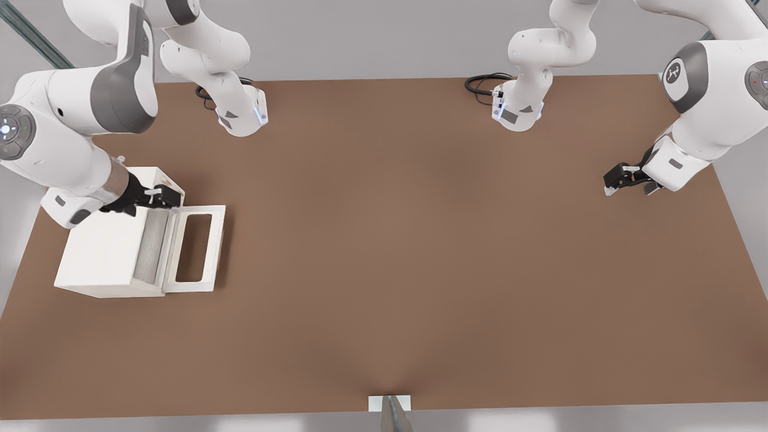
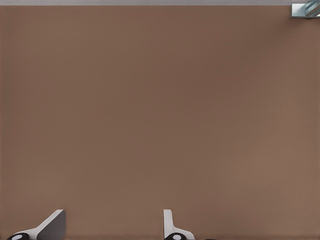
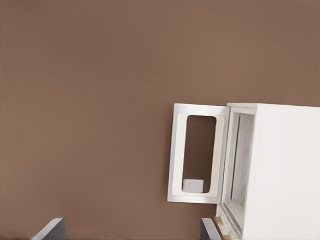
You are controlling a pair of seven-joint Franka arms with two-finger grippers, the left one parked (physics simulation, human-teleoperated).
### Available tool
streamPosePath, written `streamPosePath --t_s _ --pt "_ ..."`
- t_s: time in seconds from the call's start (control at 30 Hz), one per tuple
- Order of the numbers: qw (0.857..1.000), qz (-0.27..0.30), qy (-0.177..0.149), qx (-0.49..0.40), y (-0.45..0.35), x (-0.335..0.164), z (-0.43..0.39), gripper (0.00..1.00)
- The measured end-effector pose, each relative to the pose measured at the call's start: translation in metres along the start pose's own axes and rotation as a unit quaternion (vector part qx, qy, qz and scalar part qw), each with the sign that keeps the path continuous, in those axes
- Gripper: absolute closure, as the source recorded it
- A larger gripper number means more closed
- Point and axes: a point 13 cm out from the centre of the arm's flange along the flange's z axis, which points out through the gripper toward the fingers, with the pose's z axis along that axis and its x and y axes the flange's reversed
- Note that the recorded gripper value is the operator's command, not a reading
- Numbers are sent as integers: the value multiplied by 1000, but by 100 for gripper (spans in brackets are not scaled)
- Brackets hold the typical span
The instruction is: Keep left arm still and open the oven door with right arm
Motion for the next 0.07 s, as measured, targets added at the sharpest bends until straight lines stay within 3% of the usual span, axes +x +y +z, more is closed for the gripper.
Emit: streamPosePath --t_s 0.07 --pt "1000 -11 2 0 -1 1 1 0"
